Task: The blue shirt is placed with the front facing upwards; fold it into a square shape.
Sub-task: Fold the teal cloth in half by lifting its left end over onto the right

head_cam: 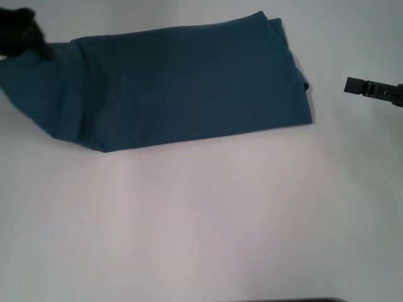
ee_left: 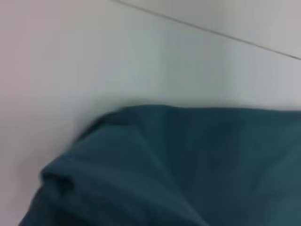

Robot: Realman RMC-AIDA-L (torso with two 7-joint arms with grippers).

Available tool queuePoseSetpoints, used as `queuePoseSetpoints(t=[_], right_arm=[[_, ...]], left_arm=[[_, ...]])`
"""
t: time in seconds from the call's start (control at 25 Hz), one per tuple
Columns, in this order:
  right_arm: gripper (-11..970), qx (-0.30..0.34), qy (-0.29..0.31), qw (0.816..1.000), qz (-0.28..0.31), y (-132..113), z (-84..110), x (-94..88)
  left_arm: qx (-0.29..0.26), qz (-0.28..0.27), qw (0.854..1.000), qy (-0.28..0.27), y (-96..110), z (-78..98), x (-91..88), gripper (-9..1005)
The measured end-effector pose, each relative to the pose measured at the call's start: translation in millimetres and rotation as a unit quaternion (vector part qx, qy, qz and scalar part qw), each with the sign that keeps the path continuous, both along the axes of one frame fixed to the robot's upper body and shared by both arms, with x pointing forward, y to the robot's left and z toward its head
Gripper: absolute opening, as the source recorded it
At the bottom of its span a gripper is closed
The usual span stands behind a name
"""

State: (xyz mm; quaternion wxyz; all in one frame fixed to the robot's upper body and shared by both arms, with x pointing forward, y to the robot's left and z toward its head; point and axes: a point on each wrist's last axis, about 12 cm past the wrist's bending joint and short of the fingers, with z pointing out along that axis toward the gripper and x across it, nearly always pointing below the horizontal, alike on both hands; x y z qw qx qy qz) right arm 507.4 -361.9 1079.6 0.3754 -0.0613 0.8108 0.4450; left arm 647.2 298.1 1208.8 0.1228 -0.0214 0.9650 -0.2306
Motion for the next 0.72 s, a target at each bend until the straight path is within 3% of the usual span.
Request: queuePoseSetpoints(t=[0.16,0.32,0.4,0.6,0.72], right_arm=[[830,-0.004,0.003,1.0,0.004,1,-0.6,0.3],[829,-0.011,0.009,1.0,0.009,1,-2.1,0.2],[828,-0.012,0.01,1.0,0.009,1,-2.3,0.4],[827,-0.012,0.01,1.0,0.009,1,-2.6,0.1],[826,-0.011,0.011,1.0,0.009,2,-3.1,-0.1]], left_arm=[[-0.035,-0.039,0.999,-0.009,-34,7.2,4.5,67],[-0.066,-0.096,0.993,-0.029,-85,17.5,10.0,68],[-0.067,-0.105,0.992,-0.035,-95,19.7,11.3,68],[-0.057,-0.155,0.984,-0.061,-148,29.3,16.0,67],[-0.045,-0.164,0.983,-0.064,-162,25.5,16.9,67]])
